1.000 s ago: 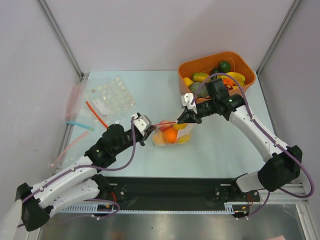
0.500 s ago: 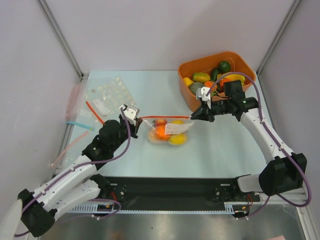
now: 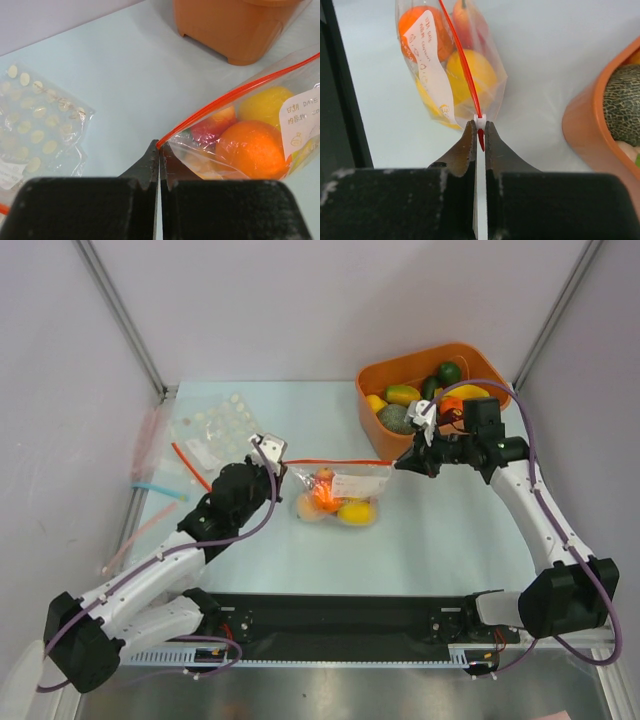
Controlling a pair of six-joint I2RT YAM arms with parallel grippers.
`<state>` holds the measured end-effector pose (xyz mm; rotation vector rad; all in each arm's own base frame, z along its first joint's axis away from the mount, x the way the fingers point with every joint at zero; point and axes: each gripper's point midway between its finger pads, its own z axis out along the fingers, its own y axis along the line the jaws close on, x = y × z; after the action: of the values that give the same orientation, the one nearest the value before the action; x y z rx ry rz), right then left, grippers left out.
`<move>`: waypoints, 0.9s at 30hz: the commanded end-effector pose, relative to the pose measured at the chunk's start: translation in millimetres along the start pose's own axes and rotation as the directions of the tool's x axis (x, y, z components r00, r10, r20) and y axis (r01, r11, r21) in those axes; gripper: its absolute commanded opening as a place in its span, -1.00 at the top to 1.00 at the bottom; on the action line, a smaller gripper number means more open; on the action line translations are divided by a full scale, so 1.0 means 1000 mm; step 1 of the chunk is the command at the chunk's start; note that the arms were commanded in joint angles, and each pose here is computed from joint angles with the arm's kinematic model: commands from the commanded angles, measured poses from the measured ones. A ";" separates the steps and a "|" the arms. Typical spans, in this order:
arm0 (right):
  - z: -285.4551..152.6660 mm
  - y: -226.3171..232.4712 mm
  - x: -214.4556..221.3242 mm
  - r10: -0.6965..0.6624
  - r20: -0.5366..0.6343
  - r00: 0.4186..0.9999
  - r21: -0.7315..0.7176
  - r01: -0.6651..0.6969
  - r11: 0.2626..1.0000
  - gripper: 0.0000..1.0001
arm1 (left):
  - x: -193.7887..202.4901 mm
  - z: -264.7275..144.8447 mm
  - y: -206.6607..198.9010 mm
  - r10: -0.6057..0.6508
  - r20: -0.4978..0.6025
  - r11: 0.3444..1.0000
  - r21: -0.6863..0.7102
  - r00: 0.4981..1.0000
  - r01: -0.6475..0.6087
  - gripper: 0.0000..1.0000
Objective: Place the food in the zip-top bag and seal the zipper
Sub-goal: Place the zipper food storage bag at the center of the board.
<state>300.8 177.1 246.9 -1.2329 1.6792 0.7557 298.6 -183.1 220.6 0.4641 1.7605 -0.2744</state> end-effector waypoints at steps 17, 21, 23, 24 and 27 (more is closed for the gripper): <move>-0.049 -0.090 -0.015 0.159 0.070 0.985 0.460 -0.174 0.871 1.00 | -0.106 0.106 -0.011 -0.022 0.108 1.000 0.000 0.994 0.023 0.99; -0.052 -0.108 -0.027 0.172 0.137 0.976 0.511 -0.218 0.831 0.26 | -0.115 0.123 -0.014 -0.034 0.104 0.999 0.006 0.994 0.034 0.62; -0.056 -0.116 -0.041 0.180 0.211 0.961 0.534 -0.268 0.802 -0.99 | -0.122 0.123 -0.019 -0.084 0.105 0.996 0.026 0.991 0.082 0.07; -0.059 -0.117 -0.046 0.188 0.239 0.953 0.538 -0.290 0.792 -0.99 | -0.124 0.122 -0.019 -0.096 0.107 0.995 0.028 0.990 0.094 -0.07; -0.072 -0.121 -0.066 0.221 0.357 0.907 0.561 -0.398 0.726 -1.00 | -0.130 0.110 -0.013 -0.117 0.105 0.993 0.002 0.988 0.118 -0.35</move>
<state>388.0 110.3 278.5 -0.5572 1.8634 0.4616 417.1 -267.6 282.7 0.4121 1.7358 -0.3278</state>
